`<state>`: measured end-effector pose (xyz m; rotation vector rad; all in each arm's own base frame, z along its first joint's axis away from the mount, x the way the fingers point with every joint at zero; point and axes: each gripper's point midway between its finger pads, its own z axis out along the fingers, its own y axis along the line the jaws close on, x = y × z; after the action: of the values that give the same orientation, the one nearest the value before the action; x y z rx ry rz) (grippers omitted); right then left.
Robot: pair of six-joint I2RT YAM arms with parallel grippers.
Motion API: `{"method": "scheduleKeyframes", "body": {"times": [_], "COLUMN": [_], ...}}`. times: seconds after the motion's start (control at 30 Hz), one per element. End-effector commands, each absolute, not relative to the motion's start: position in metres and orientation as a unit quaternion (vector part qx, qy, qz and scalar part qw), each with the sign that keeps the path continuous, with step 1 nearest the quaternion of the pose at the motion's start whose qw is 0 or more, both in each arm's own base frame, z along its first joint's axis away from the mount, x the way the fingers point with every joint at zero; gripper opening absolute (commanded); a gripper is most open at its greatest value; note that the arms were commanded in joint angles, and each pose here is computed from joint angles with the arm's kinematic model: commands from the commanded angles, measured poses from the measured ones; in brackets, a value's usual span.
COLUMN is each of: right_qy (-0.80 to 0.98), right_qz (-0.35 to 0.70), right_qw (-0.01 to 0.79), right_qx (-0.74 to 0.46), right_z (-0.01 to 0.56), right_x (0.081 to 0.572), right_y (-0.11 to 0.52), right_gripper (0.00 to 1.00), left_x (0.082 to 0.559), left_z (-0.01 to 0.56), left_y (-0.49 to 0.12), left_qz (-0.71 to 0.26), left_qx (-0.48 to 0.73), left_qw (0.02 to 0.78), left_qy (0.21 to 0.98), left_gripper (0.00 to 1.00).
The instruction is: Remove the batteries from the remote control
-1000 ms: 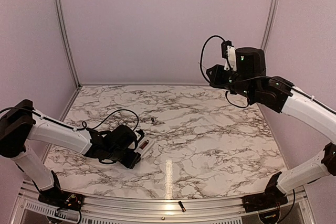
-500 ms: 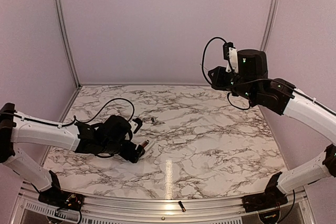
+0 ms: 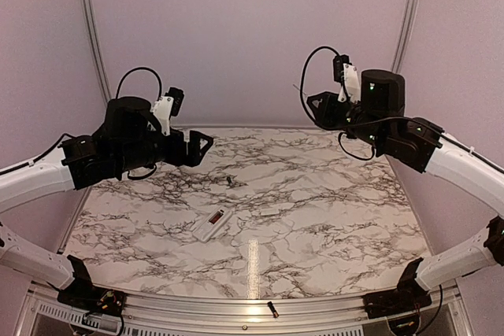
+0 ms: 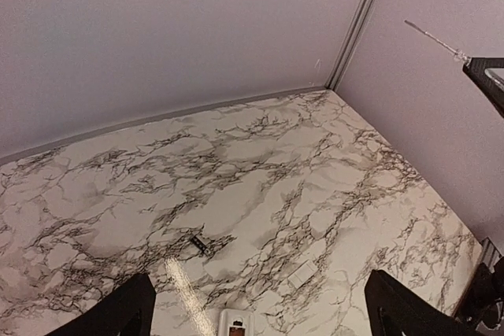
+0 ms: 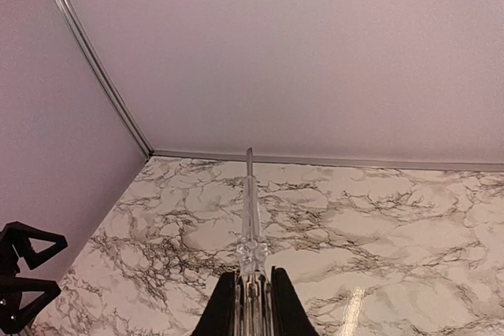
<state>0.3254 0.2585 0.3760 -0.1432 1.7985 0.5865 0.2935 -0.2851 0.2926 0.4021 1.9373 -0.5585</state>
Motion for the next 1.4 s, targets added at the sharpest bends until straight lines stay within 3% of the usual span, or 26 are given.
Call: {"method": "scheduleKeyframes", "body": {"times": [0.0, 0.2, 0.4, 0.83, 0.93, 1.1, 1.2, 1.37], "right_qy": [0.716, 0.669, 0.62, 0.607, 0.607, 0.606, 0.612, 0.662], "right_qz": [0.332, 0.42, 0.493, 0.545, 0.549, 0.549, 0.544, 0.504], "right_qw": [0.606, 0.59, 0.572, 0.513, 0.508, 0.506, 0.504, 0.495], "right_qx": [-0.101, -0.168, -0.212, -0.267, -0.269, -0.274, -0.274, -0.25], "right_z": [0.422, 0.454, 0.481, 0.476, 0.473, 0.472, 0.468, 0.448], "right_x": [0.311, 0.293, 0.275, 0.26, 0.259, 0.259, 0.26, 0.275], "right_y": [0.283, 0.319, 0.343, 0.38, 0.384, 0.386, 0.387, 0.382], "right_gripper": [0.0, 0.0, 0.0, 0.0, 0.0, 0.0, 0.0, 0.62], "left_x": [0.281, 0.278, 0.294, 0.309, 0.309, 0.311, 0.316, 0.326], "left_z": [0.367, 0.439, 0.47, 0.487, 0.487, 0.48, 0.474, 0.467], "left_y": [-0.304, -0.328, -0.341, -0.367, -0.368, -0.365, -0.358, -0.343], "left_qz": [-0.399, -0.551, -0.633, -0.692, -0.694, -0.687, -0.676, -0.652], "left_qx": [0.171, 0.149, 0.099, 0.089, 0.09, 0.081, 0.058, 0.03], "left_qw": [0.521, 0.517, 0.495, 0.461, 0.458, 0.462, 0.473, 0.491], "left_qy": [0.735, 0.638, 0.587, 0.548, 0.548, 0.555, 0.561, 0.577], "left_gripper": [0.96, 0.9, 0.79, 0.63, 0.45, 0.03, 0.0, 0.0]}}
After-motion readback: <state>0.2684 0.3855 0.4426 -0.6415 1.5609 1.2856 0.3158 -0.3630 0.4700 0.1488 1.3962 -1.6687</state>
